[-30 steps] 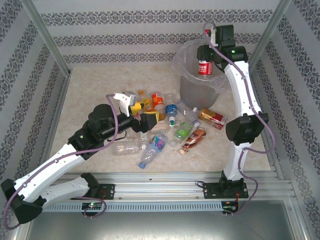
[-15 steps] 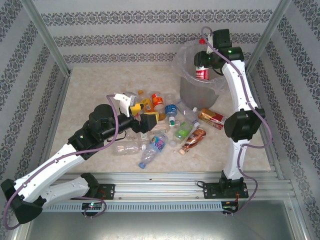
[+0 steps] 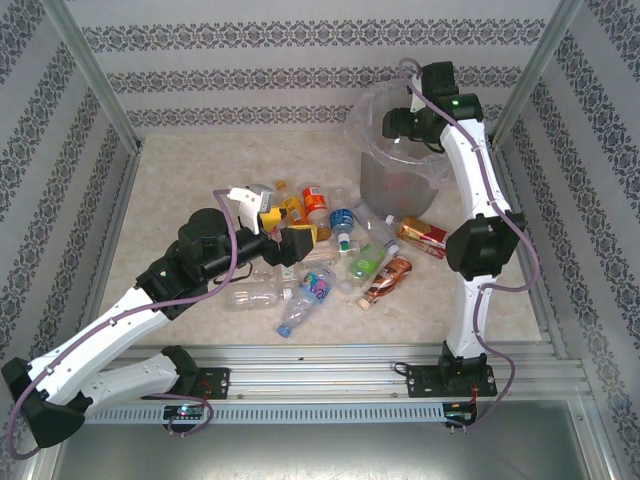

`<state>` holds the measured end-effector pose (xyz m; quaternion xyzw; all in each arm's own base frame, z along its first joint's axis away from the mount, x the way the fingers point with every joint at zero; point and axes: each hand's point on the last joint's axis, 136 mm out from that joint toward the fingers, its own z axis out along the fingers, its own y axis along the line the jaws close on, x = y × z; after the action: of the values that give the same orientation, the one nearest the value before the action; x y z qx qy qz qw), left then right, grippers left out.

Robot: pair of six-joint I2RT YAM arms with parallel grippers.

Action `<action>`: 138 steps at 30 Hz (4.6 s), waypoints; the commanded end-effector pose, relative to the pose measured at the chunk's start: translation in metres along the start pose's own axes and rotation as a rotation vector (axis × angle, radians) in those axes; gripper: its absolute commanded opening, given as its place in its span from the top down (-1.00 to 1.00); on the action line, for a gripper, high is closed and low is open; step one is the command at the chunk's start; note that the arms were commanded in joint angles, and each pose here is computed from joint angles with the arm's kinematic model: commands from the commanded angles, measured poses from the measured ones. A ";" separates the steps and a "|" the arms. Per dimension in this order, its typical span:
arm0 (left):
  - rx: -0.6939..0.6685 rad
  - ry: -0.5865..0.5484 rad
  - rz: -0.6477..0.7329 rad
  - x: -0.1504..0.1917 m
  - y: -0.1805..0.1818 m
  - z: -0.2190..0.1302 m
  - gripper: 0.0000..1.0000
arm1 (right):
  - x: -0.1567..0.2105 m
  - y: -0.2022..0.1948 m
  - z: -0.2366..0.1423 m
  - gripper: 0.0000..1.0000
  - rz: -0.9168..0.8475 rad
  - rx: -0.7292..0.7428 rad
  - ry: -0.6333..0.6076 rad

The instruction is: Put the plastic bottles in the bin

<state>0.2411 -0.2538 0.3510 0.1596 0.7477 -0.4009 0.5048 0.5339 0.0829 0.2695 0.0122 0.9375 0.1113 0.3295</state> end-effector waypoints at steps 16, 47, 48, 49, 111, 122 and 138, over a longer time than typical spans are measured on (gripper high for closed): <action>-0.064 0.034 0.043 0.006 0.008 -0.010 -1.00 | -0.026 0.007 -0.083 -0.57 -0.010 -0.003 -0.141; -0.126 0.501 -0.025 0.117 0.035 0.000 -1.00 | 0.201 0.008 -0.166 -0.64 0.227 -0.087 -0.062; -0.103 0.496 -0.025 0.117 0.031 0.001 -1.00 | 0.213 0.004 -0.163 -0.64 0.251 -0.073 -0.044; -0.082 0.490 -0.025 0.117 0.028 0.003 -1.00 | 0.226 -0.001 -0.159 -0.64 0.280 -0.058 -0.025; 0.078 0.283 -0.113 0.095 0.005 0.024 -1.00 | 0.352 -0.010 0.013 -0.35 0.591 -0.032 0.223; 0.091 0.262 -0.122 0.087 0.001 0.024 -1.00 | 0.332 -0.019 -0.013 -0.14 0.485 -0.007 0.142; 0.282 0.076 -0.143 0.030 -0.041 0.021 -1.00 | 0.234 0.023 -0.120 -0.09 0.185 -0.128 -0.126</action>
<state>0.2231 -0.2948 0.3004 0.1819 0.7562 -0.4884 0.3956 0.2755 0.1051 0.1909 0.1235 0.9041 0.2195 0.3451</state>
